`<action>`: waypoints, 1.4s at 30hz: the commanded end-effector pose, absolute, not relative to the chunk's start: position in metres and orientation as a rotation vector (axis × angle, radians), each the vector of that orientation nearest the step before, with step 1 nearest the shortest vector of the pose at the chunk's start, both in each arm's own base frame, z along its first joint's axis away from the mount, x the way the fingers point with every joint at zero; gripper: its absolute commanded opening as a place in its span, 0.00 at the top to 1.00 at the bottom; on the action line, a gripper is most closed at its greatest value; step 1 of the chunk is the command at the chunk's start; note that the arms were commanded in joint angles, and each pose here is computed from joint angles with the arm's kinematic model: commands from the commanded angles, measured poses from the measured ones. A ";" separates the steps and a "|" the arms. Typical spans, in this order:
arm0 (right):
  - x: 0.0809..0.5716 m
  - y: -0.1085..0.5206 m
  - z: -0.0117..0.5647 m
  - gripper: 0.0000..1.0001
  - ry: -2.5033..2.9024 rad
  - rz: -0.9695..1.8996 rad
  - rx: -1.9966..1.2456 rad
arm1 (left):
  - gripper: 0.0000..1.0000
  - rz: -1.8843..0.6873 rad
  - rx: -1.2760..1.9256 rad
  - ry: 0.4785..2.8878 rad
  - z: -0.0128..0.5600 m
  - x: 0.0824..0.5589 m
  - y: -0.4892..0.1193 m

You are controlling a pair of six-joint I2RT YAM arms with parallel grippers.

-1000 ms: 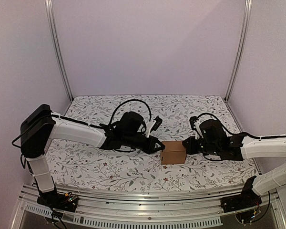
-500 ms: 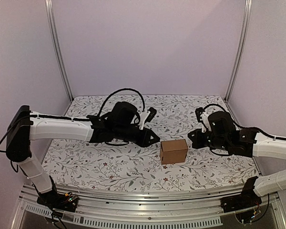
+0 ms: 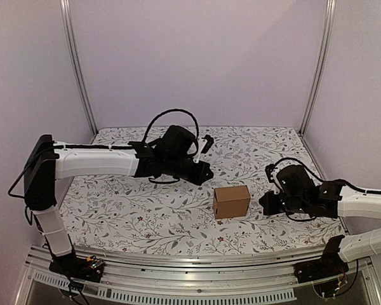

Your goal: Fold the paper box

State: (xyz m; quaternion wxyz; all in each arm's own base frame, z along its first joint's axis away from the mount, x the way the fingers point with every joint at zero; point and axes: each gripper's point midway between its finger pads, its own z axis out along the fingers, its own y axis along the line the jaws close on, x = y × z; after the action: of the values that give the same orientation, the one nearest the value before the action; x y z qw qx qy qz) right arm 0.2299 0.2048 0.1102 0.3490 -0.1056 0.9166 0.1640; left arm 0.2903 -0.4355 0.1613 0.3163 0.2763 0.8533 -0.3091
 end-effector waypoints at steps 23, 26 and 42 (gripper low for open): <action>0.257 0.295 0.072 1.00 2.436 0.751 -0.061 | 1.00 -1.058 0.820 2.376 0.101 0.272 -0.445; 0.264 0.309 0.070 1.00 2.443 0.757 -0.104 | 1.00 -1.048 0.806 2.379 0.101 0.266 -0.435; 0.271 0.349 0.044 1.00 2.508 0.813 -0.252 | 1.00 -0.783 0.640 2.440 0.094 0.269 -0.372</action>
State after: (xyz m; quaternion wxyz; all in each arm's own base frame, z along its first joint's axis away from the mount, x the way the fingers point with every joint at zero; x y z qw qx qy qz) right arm 0.2734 0.3377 0.0512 0.2553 -0.0727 0.9200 0.2883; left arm 0.2566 -0.3892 0.0944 0.2324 0.2546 0.8827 -0.3194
